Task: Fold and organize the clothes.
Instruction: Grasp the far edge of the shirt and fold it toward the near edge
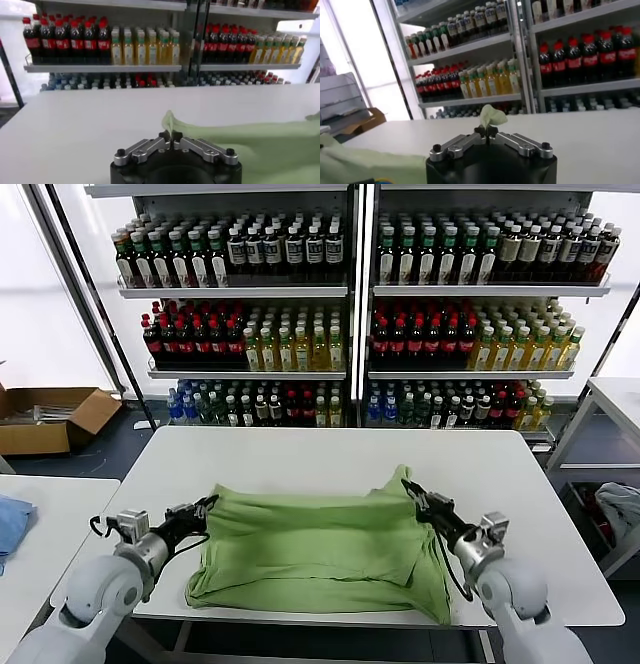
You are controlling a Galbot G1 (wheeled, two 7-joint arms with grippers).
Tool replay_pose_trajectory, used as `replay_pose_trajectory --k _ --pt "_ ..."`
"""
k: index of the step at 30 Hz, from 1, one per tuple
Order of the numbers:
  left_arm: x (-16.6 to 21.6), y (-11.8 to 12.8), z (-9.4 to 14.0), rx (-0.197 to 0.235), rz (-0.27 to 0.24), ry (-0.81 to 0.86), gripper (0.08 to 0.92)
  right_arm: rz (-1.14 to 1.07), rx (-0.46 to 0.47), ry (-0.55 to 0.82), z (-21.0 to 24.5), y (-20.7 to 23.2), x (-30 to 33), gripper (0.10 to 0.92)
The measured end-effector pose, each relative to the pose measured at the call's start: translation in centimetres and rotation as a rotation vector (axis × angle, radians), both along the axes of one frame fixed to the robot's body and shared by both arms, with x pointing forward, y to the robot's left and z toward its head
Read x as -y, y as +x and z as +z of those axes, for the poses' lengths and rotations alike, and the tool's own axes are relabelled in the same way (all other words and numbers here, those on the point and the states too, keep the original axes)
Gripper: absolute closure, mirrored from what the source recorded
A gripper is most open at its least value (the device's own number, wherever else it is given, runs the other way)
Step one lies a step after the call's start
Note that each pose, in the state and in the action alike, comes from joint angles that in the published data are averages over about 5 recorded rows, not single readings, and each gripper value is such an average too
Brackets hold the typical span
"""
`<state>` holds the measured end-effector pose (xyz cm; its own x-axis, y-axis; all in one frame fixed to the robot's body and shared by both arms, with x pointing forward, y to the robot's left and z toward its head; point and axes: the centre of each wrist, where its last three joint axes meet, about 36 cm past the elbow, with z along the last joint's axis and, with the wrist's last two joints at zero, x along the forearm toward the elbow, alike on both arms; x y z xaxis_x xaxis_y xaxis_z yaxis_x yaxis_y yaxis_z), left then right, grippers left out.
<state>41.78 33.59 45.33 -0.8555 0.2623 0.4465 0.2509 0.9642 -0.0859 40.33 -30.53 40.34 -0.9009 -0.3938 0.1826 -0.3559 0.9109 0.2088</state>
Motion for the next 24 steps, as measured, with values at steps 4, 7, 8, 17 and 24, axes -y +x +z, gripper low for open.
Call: replay_pose_trajectory --k 4,7,8,17,24 --pt "-0.2 -2.3 -0.6 -0.037 -0.005 0.008 0.911 -0.023 -0.02 -0.024 -0.7 -3.3 0.3 0.915" --pt "-0.3 -3.9 -1.2 -0.07 -0.01 0.02 0.911 -0.032 -0.041 -0.046 -1.1 -5.5 0.3 0.915" --pt "-0.3 -4.4 -1.4 -0.08 -0.011 0.023 0.911 -0.034 -0.048 -0.055 -1.2 -6.1 0.3 0.915" --pt "0.0 -7.7 -2.2 -0.138 -0.015 0.05 0.82 -0.069 -0.07 -0.136 -0.9 -8.8 1.3 0.756" --pt "-0.6 -9.0 -1.7 -0.14 0.012 0.087 0.621 -0.107 -0.015 -0.173 -0.3 -8.7 3.5 0.548"
